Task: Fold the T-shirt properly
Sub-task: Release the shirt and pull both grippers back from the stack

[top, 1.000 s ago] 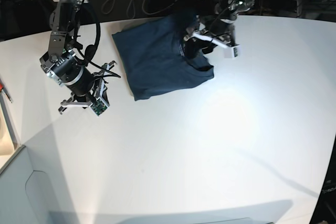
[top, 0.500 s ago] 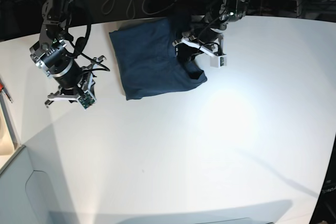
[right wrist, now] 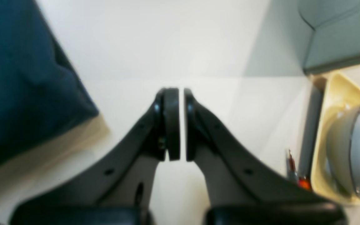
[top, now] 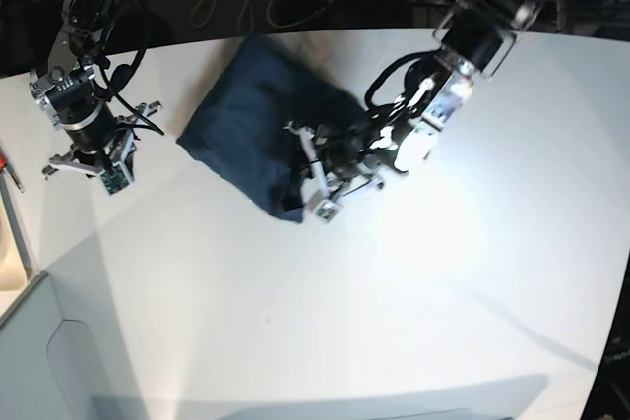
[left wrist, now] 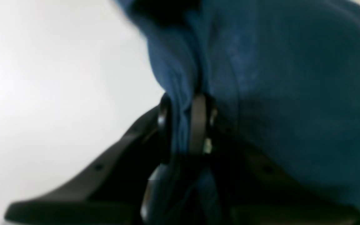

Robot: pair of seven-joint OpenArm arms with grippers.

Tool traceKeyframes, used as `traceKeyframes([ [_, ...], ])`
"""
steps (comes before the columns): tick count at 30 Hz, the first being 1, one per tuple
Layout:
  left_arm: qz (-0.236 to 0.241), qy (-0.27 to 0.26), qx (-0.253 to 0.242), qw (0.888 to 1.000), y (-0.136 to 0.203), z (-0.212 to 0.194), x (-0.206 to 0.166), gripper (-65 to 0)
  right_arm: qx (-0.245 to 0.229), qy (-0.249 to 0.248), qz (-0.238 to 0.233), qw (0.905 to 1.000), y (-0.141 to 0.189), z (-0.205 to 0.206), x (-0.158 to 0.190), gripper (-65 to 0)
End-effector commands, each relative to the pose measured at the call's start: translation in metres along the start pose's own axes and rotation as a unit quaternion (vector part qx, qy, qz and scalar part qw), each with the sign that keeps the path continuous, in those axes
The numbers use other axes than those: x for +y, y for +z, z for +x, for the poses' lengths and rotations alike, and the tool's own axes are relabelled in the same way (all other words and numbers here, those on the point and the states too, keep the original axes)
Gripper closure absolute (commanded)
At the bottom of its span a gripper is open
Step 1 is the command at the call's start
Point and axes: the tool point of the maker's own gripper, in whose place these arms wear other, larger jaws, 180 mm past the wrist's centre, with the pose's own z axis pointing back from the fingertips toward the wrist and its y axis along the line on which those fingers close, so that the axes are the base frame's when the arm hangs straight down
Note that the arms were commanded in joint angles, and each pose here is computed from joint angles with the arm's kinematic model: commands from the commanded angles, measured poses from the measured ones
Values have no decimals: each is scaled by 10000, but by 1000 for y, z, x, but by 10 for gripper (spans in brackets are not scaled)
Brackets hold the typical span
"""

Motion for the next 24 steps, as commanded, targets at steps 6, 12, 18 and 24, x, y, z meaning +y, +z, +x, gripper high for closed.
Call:
traceKeyframes([
  [6,40,-1482,171,9888,-30,36,-13,0,114,-137,-262,9995,13,-17,-16,-1],
  [12,-566,-3395,432,9379,-53,33,-49,0,279,-353,-365,9983,23,-34,-15,-1],
  [18,-858,-4053,706,9074,-60,35,-57,-27,322,-467,-441,9974,35,-39,-9,-1],
  [24,-777,-4657,456,8804,-54,50,-69,-275,367,-561,-350,9971,36,-43,2,-1],
])
